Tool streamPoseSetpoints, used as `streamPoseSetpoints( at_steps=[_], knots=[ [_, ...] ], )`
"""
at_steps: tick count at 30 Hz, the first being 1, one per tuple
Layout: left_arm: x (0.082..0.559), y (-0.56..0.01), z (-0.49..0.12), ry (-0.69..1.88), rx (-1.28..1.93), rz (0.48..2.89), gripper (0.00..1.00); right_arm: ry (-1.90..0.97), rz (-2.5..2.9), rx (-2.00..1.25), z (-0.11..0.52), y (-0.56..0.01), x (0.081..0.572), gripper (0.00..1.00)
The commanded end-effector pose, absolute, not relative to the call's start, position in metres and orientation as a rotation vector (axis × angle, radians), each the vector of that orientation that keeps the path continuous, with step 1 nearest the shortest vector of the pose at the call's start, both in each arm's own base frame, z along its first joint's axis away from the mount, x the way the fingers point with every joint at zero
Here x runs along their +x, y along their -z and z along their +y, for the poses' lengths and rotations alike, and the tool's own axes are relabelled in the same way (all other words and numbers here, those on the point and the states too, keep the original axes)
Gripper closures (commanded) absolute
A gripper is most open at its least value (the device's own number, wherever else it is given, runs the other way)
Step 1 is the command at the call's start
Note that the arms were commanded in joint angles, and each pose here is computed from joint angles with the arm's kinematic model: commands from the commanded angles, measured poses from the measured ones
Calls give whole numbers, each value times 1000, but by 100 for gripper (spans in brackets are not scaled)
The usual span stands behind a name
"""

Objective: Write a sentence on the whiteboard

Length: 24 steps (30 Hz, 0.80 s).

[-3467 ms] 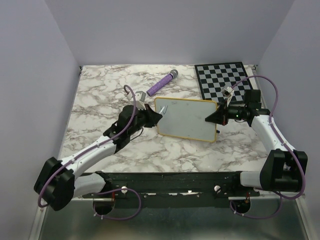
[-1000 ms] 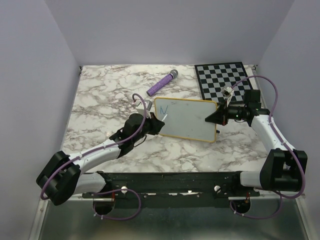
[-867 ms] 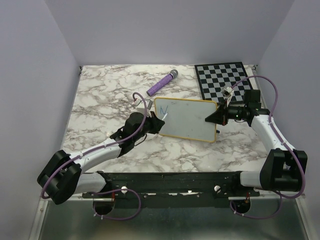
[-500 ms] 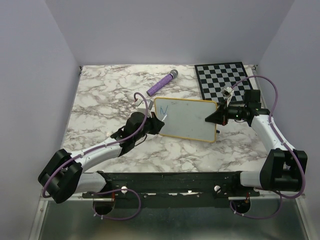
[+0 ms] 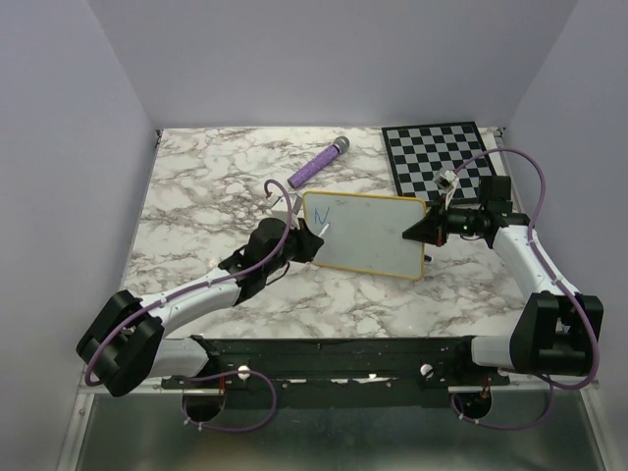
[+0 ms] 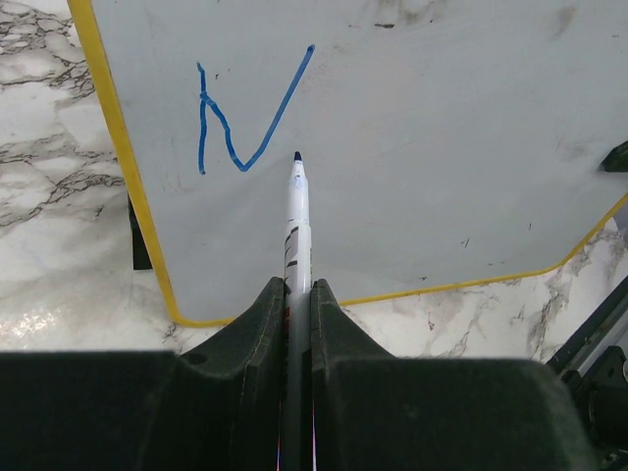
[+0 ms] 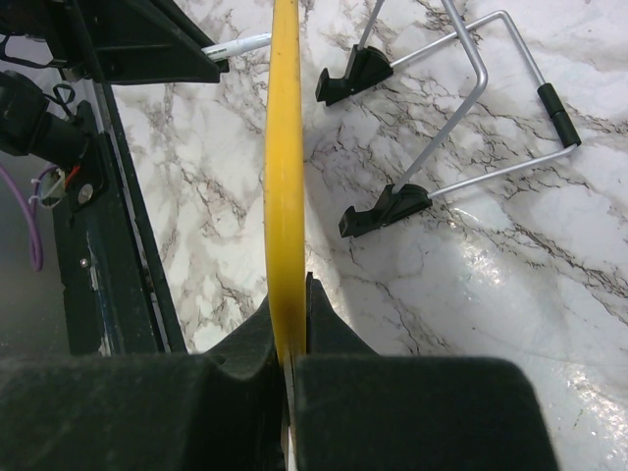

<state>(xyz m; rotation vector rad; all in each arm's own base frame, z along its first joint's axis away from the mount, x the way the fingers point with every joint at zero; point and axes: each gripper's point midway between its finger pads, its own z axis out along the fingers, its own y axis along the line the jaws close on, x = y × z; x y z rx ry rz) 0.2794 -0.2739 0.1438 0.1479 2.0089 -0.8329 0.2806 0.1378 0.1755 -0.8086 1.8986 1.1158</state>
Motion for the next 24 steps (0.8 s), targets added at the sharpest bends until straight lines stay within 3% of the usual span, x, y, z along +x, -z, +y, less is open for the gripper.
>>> streamPoseSetpoints(
  at_steps=[1,24],
  knots=[
    [286,-159,-278,845,158,1968,100,-1099,1906,-829,137,-171,281,99],
    [287,-156,-288,872,184,1988,100,-1101,1911,-828,137,-170,281,99]
  ],
)
